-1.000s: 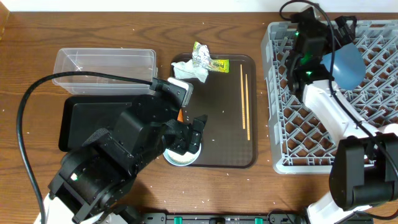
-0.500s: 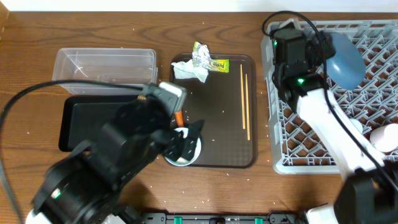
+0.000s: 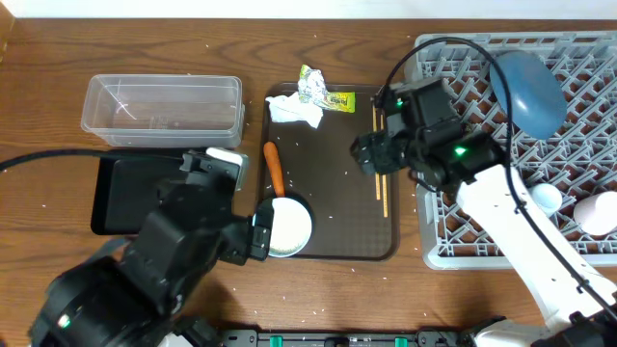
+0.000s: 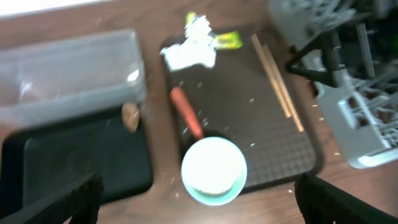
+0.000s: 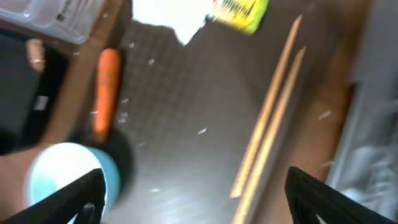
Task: Sort waste into correct bins and load items into the dishwasher rack
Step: 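Reach the right gripper to the tray and grasp a wooden chopstick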
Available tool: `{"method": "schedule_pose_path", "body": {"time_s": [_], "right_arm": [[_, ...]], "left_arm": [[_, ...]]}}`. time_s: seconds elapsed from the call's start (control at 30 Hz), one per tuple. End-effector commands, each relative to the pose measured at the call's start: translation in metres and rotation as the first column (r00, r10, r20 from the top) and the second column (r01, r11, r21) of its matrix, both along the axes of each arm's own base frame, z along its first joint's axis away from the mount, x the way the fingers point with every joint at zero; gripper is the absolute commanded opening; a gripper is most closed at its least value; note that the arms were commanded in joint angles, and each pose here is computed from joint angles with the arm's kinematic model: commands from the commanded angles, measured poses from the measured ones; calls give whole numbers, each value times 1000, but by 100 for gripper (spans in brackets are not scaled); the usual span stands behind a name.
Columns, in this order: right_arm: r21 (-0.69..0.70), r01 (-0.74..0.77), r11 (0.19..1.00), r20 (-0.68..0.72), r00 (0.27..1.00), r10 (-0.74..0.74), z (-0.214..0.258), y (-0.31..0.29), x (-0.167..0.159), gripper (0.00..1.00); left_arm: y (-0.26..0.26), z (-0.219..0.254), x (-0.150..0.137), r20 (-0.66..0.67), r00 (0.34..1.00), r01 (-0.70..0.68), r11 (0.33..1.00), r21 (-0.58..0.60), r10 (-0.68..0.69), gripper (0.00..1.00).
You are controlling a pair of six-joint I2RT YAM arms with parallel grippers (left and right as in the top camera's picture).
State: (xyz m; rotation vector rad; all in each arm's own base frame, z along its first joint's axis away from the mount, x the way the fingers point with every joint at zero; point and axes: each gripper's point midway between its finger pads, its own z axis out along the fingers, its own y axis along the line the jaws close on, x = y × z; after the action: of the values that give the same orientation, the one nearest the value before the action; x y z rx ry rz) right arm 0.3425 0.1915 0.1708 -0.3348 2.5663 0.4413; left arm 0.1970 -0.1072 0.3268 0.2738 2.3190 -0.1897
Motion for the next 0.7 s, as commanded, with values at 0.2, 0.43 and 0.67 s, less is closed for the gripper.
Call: {"method": "schedule_pose_path", "body": {"time_s": [0.2, 0.43, 0.67], "right_arm": [[-57, 246, 968, -83, 965, -250, -60, -7, 34, 61], [-174, 304, 937, -47, 947, -316, -117, -18, 63, 40], [-219, 321, 922, -44, 940, -338, -149, -22, 72, 40]], "left_arm": [[-8, -13, 4, -89, 993, -77, 996, -52, 72, 98], [-11, -26, 6, -137, 988, -76, 997, -7, 74, 98], [-12, -30, 7, -152, 985, -76, 997, 10, 77, 98]]}}
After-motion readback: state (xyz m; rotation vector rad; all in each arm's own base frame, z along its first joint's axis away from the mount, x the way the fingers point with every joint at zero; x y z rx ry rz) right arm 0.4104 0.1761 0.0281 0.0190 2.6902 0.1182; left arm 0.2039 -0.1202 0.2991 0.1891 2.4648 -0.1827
